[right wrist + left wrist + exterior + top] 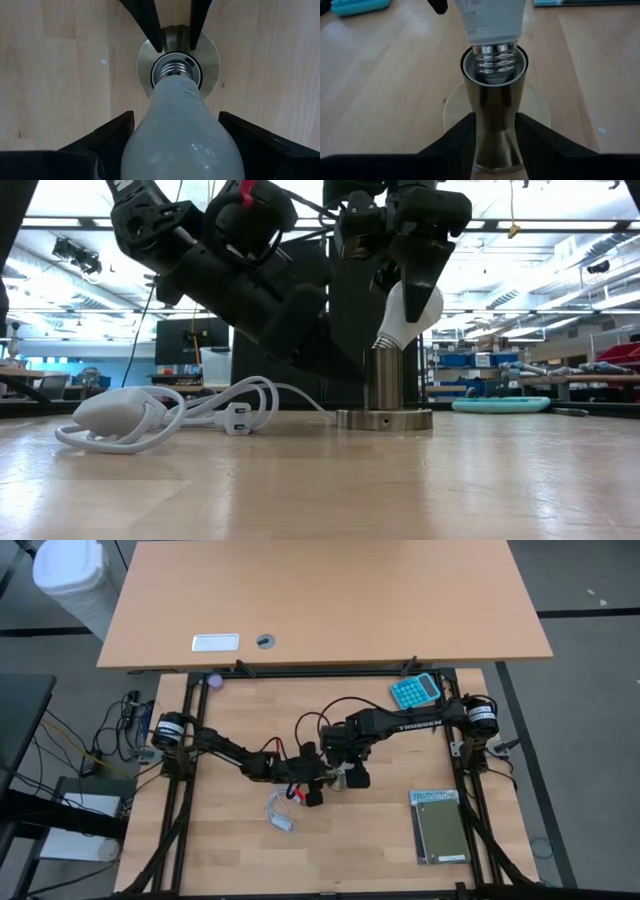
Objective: Screw lightbulb
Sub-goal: Insert the lightbulb into the socket
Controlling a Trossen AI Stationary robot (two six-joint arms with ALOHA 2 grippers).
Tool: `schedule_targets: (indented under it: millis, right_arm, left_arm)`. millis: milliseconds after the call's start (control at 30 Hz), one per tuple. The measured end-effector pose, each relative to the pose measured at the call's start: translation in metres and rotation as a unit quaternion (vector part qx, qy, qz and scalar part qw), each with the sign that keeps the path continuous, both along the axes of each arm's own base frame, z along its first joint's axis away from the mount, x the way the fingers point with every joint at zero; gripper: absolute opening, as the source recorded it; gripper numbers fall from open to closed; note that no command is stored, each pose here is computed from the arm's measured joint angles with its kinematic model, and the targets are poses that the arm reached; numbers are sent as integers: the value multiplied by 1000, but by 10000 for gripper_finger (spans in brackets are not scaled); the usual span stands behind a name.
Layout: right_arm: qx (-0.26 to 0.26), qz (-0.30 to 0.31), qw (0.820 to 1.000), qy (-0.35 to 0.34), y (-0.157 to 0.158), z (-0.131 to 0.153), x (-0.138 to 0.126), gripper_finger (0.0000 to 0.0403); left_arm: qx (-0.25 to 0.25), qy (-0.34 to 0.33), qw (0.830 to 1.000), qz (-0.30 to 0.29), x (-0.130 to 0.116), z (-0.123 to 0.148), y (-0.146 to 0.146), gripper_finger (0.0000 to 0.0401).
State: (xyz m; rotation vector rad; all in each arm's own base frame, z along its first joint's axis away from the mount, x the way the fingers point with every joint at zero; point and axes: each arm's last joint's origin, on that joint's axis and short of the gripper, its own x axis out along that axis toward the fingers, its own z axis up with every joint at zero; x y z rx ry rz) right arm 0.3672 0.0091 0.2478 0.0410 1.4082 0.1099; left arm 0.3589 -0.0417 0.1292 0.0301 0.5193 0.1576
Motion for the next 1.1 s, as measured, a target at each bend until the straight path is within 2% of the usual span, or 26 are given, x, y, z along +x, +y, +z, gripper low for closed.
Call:
schedule_targets:
  millis: [333, 800, 1100]
  right_arm:
    - [-2, 0, 1000, -1, 0, 0, 0, 281]
    - [0, 0, 1000, -2, 0, 0, 0, 281]
    - [1, 0, 1000, -12, 0, 1, 2, 281]
  left_arm:
    - [13, -10, 1000, 7, 1, 2, 1, 112]
    - [12, -5, 1000, 4, 1, 1, 1, 9]
    - [-4, -10, 1000, -1, 1, 1, 0, 4]
